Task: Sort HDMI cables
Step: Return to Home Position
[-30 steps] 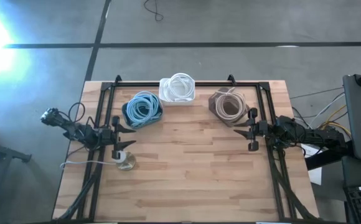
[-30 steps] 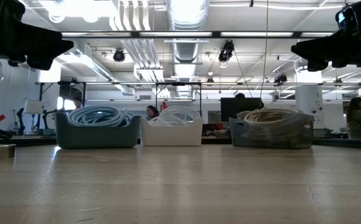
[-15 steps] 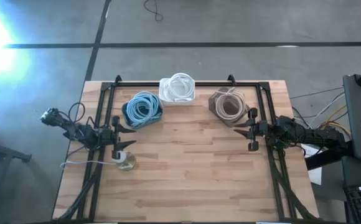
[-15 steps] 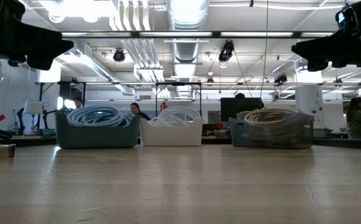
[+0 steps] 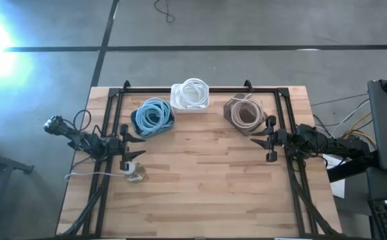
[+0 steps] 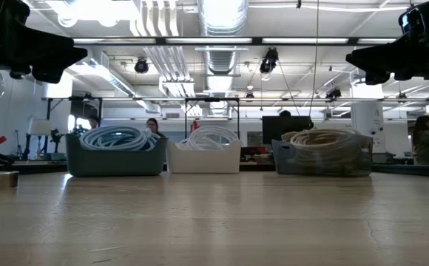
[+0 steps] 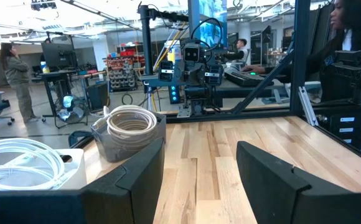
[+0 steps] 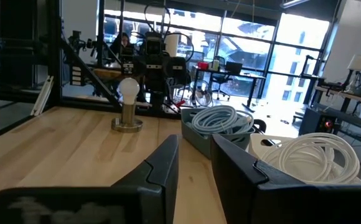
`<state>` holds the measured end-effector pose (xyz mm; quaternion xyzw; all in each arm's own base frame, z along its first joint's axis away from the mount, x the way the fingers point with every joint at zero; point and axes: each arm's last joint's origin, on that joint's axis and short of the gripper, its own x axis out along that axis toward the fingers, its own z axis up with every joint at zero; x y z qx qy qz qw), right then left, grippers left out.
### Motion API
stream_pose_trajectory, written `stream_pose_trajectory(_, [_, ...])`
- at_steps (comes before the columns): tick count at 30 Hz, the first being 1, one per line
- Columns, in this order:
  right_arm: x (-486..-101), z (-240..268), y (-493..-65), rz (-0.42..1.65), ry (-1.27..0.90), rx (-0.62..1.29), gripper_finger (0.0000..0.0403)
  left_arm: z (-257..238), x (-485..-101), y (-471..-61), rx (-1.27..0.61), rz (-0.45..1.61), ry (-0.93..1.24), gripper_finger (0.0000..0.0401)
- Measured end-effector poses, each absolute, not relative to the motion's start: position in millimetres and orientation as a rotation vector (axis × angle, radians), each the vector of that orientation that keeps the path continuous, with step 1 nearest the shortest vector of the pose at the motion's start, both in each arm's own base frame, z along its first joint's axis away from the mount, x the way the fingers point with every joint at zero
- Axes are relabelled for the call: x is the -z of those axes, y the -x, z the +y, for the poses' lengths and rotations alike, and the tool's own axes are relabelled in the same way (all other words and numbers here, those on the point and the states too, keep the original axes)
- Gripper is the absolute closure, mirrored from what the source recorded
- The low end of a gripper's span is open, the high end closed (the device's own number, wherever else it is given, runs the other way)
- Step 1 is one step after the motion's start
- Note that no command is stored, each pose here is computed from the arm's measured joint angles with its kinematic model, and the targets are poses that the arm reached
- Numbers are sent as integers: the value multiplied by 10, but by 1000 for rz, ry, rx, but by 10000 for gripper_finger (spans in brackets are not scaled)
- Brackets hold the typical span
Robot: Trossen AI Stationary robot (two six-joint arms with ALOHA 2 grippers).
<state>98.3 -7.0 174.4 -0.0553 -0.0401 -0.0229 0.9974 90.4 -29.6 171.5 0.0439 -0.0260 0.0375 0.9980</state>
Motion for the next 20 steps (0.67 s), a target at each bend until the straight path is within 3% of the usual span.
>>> stream_pose_trajectory(20, [-1744,-70,-983,-80,111,45,330,-296,-1715,-904,-75,-52,-88,194])
